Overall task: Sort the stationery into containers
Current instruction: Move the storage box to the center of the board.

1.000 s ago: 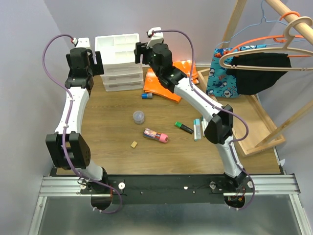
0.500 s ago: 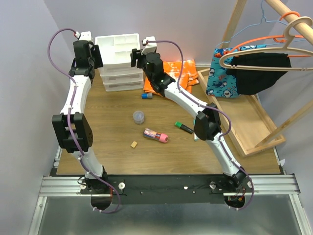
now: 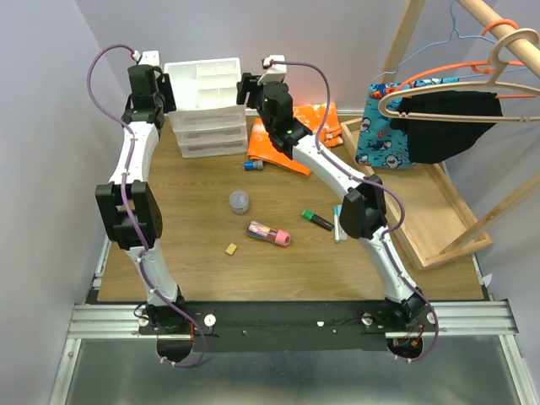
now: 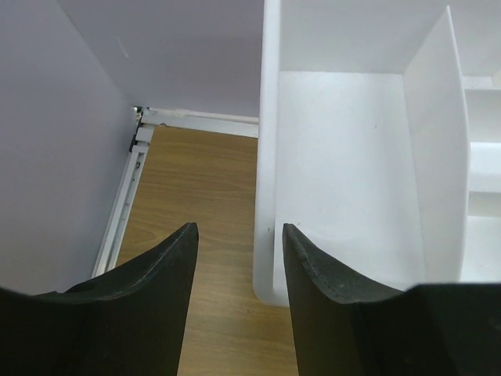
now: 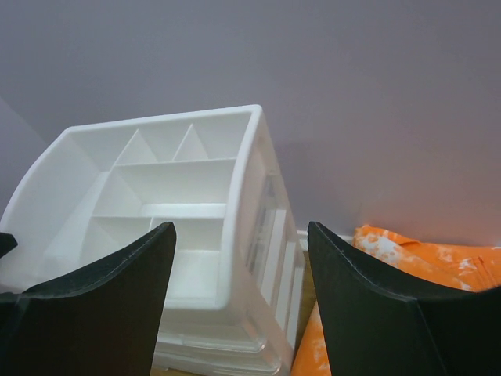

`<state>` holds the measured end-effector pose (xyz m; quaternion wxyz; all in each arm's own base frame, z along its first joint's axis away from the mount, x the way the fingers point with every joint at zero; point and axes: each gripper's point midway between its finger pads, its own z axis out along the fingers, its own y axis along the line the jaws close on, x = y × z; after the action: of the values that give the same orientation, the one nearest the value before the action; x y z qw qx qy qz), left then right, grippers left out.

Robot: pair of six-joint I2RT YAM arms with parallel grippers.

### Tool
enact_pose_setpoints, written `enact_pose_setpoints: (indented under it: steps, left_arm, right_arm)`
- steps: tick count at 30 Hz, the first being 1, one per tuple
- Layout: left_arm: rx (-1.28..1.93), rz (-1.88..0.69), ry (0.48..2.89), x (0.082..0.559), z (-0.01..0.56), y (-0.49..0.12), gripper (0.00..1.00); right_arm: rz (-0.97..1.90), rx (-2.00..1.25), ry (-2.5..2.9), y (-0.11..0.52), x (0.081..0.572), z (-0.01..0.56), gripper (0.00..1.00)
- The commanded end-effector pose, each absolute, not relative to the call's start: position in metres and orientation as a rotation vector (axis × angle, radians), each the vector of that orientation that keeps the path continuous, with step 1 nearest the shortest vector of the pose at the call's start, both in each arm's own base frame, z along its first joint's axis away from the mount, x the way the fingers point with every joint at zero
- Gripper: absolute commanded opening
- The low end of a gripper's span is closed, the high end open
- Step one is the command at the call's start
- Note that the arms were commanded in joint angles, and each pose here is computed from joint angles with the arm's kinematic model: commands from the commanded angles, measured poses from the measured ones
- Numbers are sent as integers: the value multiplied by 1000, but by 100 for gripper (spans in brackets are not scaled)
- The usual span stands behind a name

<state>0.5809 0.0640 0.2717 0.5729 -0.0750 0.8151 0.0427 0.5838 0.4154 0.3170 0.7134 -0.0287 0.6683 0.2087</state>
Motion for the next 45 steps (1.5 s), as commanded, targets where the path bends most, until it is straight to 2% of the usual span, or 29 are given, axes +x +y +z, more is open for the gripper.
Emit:
enact_pose_setpoints:
  steps: [1,6,9,10,13,18,22,31,45]
  left_arm:
    - [-142,102,1902,590,270,67,56]
    - [-132,99,1914,596,261,66,55]
    - [-131,88,1918,598,259,65,47]
    - [-131,73,1914,597,262,63,39]
    - [-128,49,1909,588,271,59,29]
    - [-172,30,1925,564,275,61,29]
    - [-152,10,1915,536,290,56,24]
    - [-46,9,1965,497,281,53,15]
    - [74,-34,2050,442,257,41,13]
  right_arm:
    - [490,2,1449,388,582,362,76]
    - [458,-1,1464,379,584,357,76]
    - [445,-1,1472,376,584,355,76]
    - [440,0,1475,375,584,354,76]
    - [437,-3,1480,374,581,355,76]
    - [429,-22,1485,372,578,356,76]
    - [431,-63,1477,372,572,358,76]
    - [423,-94,1529,367,560,344,76]
    - [450,-146,1577,361,538,343,76]
